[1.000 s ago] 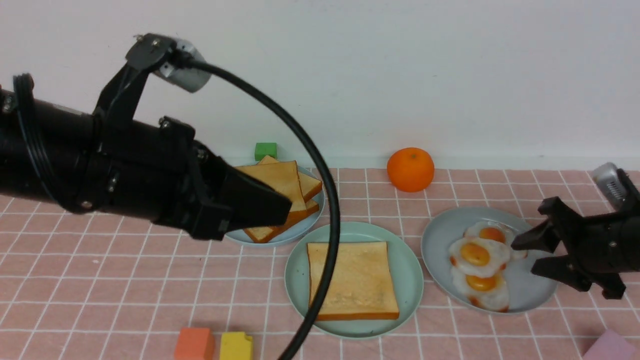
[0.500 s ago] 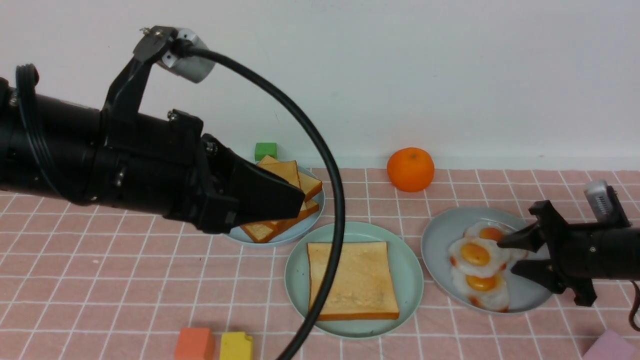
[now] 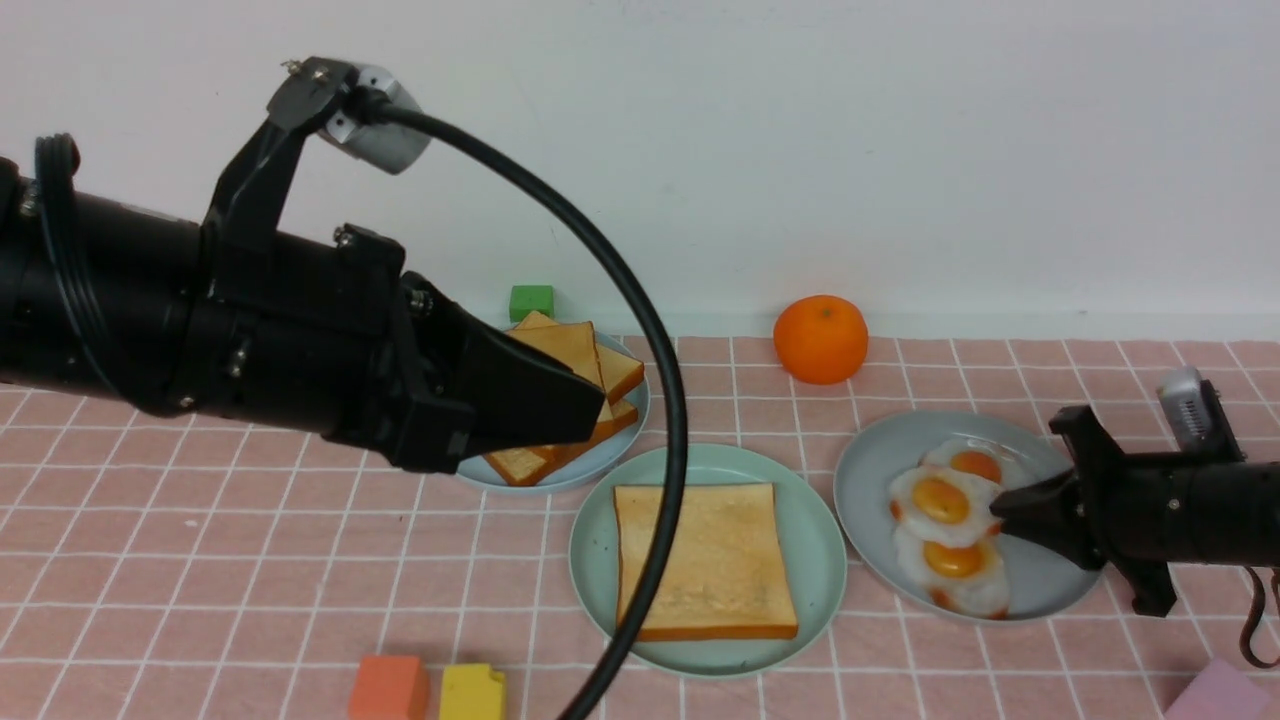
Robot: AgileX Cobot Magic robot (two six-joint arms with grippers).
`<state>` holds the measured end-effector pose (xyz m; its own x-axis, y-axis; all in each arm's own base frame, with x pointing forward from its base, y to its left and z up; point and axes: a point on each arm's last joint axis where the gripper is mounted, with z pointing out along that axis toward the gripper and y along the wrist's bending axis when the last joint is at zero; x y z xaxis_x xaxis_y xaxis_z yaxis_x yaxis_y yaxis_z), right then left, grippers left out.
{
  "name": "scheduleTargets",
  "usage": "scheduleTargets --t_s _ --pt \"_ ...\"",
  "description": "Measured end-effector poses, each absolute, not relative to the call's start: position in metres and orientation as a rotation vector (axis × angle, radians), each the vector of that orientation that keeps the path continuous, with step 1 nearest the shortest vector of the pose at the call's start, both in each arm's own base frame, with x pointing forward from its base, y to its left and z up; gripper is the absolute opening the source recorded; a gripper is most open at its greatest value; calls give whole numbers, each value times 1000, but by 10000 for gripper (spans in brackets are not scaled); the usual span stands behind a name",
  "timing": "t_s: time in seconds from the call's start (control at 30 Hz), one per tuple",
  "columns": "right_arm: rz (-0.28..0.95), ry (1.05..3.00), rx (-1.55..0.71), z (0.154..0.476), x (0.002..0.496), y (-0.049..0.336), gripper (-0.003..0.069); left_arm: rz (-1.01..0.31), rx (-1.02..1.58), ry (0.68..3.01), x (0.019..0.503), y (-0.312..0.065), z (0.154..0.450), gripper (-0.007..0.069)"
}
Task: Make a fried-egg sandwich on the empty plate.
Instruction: Use the right arm to grab a fried egg, then use the right arm to place the fried egg on the slice of bread in the middle
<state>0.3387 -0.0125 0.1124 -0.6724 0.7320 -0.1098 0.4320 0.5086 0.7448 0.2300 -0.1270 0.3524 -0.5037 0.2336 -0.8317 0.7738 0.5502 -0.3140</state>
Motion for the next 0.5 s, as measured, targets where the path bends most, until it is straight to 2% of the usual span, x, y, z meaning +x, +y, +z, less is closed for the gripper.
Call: scheduleTargets --t_s 0.27,0.5 --pt "988 2329 936 120 338 -12 84 -880 817 2033 230 -126 351 285" --pt "1014 2252 835 157 336 -10 84 -874 822 2036 230 -126 351 285"
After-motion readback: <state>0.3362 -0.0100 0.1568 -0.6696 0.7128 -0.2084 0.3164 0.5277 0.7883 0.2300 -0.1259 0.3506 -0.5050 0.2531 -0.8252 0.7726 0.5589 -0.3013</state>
